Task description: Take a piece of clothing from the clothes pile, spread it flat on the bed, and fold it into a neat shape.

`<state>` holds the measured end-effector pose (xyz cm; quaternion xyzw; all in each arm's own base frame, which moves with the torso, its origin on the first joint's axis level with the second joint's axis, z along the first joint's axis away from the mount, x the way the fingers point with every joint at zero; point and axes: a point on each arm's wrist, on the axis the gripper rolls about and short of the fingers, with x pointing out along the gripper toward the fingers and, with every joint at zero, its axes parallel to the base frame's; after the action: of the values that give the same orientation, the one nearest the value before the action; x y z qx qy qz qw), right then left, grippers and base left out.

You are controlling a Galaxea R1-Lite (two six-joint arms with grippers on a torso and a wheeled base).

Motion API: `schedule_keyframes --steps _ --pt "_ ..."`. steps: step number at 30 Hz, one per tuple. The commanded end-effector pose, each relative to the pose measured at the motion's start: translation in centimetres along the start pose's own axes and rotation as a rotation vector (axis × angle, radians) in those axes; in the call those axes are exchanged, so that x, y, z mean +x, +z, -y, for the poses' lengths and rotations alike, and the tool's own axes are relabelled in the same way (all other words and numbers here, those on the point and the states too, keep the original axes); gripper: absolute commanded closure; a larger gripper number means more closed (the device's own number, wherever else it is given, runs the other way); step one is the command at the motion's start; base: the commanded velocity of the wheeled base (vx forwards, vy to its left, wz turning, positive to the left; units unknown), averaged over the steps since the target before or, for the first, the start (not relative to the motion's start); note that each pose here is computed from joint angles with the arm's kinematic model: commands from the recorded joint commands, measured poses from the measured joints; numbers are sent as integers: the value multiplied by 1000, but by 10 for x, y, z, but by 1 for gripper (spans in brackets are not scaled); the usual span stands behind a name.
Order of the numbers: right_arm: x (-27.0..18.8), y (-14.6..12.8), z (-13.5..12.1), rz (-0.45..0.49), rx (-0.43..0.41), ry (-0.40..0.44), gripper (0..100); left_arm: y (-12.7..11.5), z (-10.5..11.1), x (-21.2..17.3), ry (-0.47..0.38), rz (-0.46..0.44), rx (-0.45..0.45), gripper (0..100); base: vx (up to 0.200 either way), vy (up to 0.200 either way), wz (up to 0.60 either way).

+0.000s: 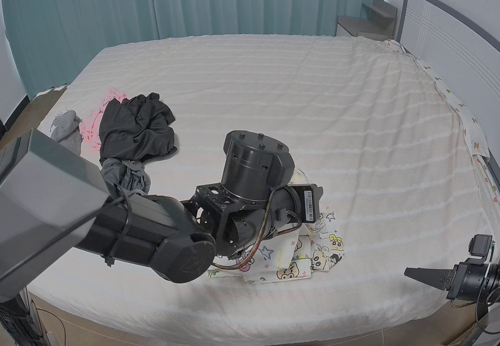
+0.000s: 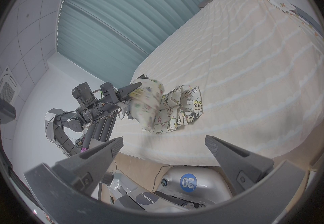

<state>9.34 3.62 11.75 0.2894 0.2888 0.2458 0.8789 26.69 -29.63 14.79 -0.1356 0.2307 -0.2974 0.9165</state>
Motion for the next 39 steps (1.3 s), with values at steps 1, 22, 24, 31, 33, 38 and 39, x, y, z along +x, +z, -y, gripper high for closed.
schedule_keyframes --steps 1,22,24,31,33,38,39 --pt "0 0 0 -4 -1 -1 0 1 0 1 -1 6 -2 0 0 0 0" --pt "16 9 1 -44 25 -26 0 18 -102 -130 73 3 -324 0 0 0 0" --pt "24 15 1 -57 38 -36 0 9 -114 -142 76 -24 -357 0 0 0 0" --pt "78 50 3 -86 58 -60 0 -47 -165 -208 -8 -99 -563 0 0 0 0" --pt "108 70 3 -79 61 -69 0 -65 -175 -226 -50 -101 -624 0 0 0 0" --pt "154 97 13 -59 71 -153 0 -79 -175 -232 -102 -147 -653 0 0 0 0" --pt "171 101 19 -82 85 -194 0 -84 -175 -233 -119 -176 -663 0 0 0 0"
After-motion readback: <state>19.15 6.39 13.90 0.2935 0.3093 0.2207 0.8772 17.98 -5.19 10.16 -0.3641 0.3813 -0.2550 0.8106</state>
